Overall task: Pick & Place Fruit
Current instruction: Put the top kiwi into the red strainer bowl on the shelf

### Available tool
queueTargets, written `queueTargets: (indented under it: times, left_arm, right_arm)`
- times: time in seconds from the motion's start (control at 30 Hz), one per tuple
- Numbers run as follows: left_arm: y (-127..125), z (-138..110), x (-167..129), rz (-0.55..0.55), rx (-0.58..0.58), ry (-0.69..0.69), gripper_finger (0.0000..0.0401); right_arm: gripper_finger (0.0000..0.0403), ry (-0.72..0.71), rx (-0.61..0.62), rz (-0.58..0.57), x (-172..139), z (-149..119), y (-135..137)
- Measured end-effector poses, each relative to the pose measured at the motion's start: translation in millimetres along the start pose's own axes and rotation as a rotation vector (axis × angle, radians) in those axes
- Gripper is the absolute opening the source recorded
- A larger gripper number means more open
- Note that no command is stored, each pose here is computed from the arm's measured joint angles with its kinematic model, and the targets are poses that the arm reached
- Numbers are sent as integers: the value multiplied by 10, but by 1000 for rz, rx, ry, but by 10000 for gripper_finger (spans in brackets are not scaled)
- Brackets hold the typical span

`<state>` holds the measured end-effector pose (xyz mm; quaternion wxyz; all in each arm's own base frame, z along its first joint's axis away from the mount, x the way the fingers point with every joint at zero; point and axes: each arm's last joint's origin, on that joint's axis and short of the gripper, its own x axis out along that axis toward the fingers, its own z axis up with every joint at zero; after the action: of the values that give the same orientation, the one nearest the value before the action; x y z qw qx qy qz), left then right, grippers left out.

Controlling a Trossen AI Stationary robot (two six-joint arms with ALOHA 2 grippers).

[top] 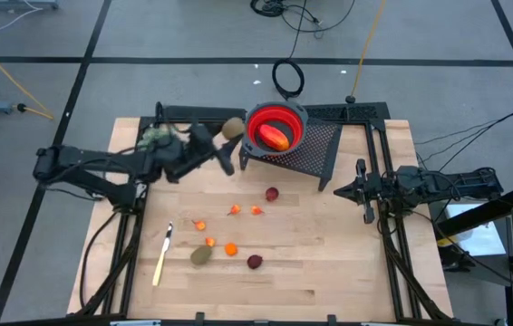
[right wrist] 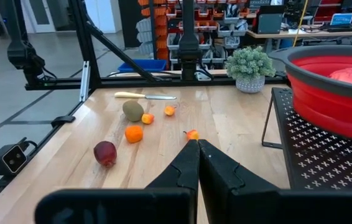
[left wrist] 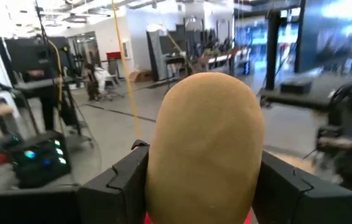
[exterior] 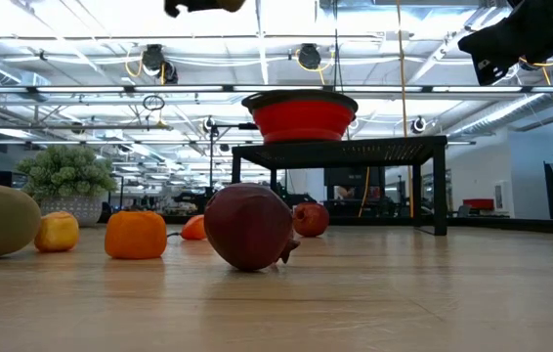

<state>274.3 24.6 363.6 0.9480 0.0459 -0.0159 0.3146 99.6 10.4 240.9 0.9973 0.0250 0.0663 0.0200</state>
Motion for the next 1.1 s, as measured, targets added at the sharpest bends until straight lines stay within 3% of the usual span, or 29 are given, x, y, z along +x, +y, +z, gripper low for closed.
queueTargets:
  times: [0.17,0.33,0.77,1.1]
  left_arm:
    - [33,128,326,-49,135,78,214]
    - [73,150,653,-119,186,156,214]
    - [265,-117,1289,-255,197,282,214]
    - [438,-280,1386,-381,146,352,214]
  right_arm:
    - [0,3,-39,-2,0,-3,-1]
    - [0,3,-58,0,0,-3,0]
    - [0,3,-58,1,0,-3,0]
    - [0,3,-52,2,0,-3,0]
